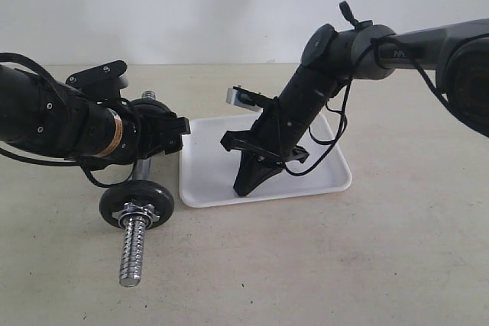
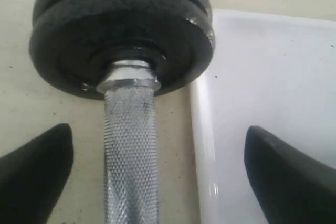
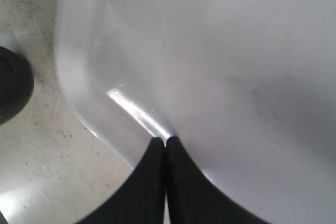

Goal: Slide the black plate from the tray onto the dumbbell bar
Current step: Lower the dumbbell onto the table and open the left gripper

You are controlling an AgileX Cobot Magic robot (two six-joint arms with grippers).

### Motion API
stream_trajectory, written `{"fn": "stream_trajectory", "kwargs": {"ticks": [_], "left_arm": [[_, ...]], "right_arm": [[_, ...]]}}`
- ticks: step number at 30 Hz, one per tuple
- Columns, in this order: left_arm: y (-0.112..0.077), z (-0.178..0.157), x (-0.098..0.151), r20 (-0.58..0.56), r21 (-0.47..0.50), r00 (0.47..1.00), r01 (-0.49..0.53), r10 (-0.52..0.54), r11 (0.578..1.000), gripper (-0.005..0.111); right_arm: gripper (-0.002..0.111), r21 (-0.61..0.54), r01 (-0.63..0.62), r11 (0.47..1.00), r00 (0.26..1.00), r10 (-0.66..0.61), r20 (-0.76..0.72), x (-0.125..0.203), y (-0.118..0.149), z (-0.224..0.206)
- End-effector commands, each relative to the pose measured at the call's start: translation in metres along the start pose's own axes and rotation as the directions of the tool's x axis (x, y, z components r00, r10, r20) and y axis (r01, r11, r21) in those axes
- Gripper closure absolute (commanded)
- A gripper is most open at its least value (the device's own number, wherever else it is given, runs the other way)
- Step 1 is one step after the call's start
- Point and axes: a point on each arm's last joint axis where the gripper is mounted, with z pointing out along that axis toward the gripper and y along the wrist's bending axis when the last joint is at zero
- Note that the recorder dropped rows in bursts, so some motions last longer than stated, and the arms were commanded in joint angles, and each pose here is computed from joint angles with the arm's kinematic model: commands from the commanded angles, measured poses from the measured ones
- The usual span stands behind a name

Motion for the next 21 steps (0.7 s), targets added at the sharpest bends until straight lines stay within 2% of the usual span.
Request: {"fn": "stream_trajectory", "kwargs": {"ticks": [1, 21], "left_arm": [[-0.0019, -0.0028, -0.0029, 0.012, 0.007, 1.000, -0.002, 0.002, 1.000, 0.026], [-0.0016, -0.0028, -0.0030, 0.014, 0.004, 1.000, -0.002, 0.002, 1.000, 0.026]], "right_arm": [[0.109, 0.007, 0.065, 0.998, 0.998, -0.065, -0.013, -0.0008, 0.0097, 0.0039], [0.109, 0.028, 0.078, 0.997, 0.997, -0.077, -0.029, 0.0001, 0.0092, 0.0051]]}}
